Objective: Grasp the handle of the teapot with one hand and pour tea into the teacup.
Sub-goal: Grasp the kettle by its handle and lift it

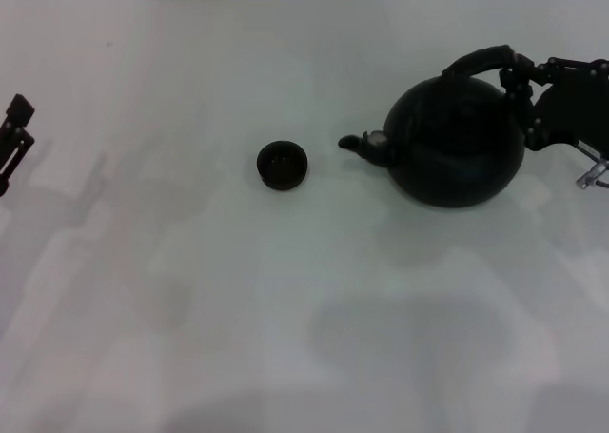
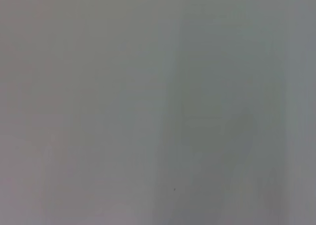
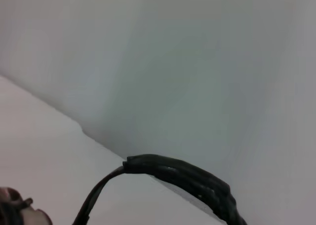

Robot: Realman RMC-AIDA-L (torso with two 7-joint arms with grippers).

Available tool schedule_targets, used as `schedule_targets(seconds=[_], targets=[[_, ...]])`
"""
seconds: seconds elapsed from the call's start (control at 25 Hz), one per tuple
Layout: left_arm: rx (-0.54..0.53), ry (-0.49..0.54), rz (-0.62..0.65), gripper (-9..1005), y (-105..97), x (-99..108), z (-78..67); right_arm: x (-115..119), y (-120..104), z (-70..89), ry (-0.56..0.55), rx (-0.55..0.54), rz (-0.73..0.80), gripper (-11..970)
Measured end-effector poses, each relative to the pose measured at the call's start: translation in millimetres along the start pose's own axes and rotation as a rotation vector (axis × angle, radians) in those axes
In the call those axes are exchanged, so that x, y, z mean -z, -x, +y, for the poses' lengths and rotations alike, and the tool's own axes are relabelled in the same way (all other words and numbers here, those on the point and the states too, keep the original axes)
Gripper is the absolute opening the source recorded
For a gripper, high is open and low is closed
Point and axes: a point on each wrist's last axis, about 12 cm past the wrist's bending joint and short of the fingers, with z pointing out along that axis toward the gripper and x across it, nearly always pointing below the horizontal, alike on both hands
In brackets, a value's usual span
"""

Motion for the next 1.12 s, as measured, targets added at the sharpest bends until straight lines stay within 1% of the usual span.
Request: schedule_targets(seconds=[0.08,0.24,0.56,0.68,1.12], targets=[[0.001,0.002,0.003,771,-1,0,0.0,0,1,1.9,-0.001,0.015,-0.016,144],[0.004,0.005,0.007,771,-1,1,0.1,1,1,2.5,-0.005,0.002,-0.048,141],[0.006,0.011,0.012,771,-3,4,-0.3,5,6,-3.9,-0.035,-0.056,-0.095,125],[0.009,0.012,0.015,770,-3,5,-0.7,5,10,-4.4,-0.036,-0.063,-0.107,122],[0.032,0.061,0.058,772,-13,19,0.4,4,26,-4.1,-0.042,-0.063,-0.136,120]])
